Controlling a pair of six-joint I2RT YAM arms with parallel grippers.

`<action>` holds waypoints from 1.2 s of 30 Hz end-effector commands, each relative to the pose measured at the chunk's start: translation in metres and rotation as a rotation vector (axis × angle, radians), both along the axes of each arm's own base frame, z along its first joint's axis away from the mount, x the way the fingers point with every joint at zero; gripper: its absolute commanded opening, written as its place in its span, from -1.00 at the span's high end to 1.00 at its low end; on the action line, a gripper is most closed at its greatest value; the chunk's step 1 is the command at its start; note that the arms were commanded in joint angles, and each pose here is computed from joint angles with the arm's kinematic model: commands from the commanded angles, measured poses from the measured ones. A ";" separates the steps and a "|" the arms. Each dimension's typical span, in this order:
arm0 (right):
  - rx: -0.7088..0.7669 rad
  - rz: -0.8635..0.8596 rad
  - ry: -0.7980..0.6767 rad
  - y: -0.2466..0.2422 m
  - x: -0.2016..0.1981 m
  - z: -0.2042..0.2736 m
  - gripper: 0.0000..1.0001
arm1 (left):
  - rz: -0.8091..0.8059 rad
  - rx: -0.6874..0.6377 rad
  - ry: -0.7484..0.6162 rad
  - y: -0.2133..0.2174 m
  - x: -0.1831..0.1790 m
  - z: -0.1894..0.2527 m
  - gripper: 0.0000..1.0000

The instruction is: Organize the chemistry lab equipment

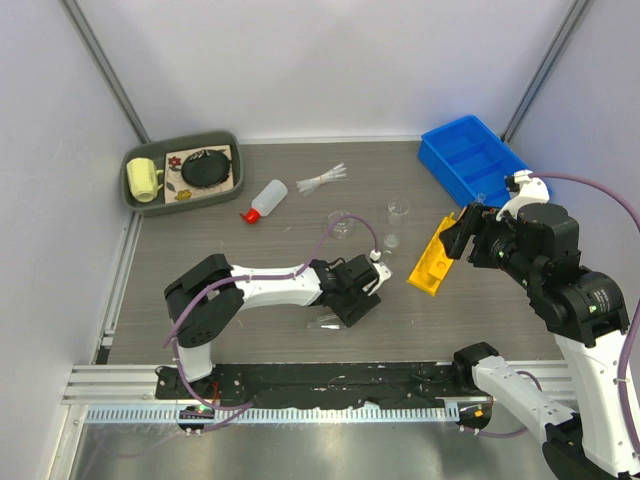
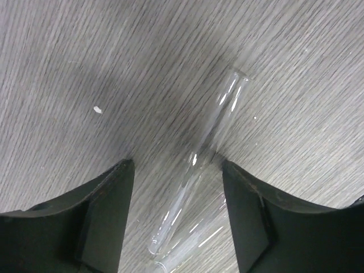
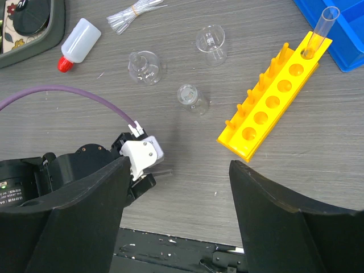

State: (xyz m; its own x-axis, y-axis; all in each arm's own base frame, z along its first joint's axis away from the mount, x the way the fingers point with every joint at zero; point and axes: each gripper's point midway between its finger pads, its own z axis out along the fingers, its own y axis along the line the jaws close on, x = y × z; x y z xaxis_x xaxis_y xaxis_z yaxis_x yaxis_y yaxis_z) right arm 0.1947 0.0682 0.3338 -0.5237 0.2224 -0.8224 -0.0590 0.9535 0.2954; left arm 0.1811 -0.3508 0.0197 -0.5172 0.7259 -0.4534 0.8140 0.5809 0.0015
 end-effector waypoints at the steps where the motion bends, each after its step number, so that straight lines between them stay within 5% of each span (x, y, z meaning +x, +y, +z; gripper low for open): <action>1: 0.030 0.025 -0.045 0.006 0.002 0.011 -0.49 | -0.016 0.007 -0.006 0.012 0.000 0.002 -0.16; 7: 0.035 0.029 -0.044 0.008 0.002 0.011 -0.40 | -0.013 0.011 0.003 0.014 -0.002 -0.001 0.46; 12: 0.032 0.026 -0.039 0.008 0.003 0.010 -0.41 | -0.015 0.004 -0.008 0.011 0.001 0.005 0.77; 26: 0.027 0.015 -0.010 0.007 0.005 0.001 -0.40 | -0.068 -0.026 -0.118 0.004 0.018 0.059 1.00; 36: 0.025 0.048 0.024 0.008 -0.008 -0.001 -0.40 | -0.140 -0.252 -0.094 -0.006 -0.008 0.150 1.00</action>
State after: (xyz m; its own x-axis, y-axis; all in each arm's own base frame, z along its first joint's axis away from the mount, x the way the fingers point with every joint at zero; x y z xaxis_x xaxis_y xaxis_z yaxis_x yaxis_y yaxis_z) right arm 0.1934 0.0716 0.3259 -0.5505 0.2211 -0.8050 -0.0620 0.9508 0.3036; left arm 0.1860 -0.3500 0.1129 -0.4054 0.7106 -0.5750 0.8600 0.5098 0.0237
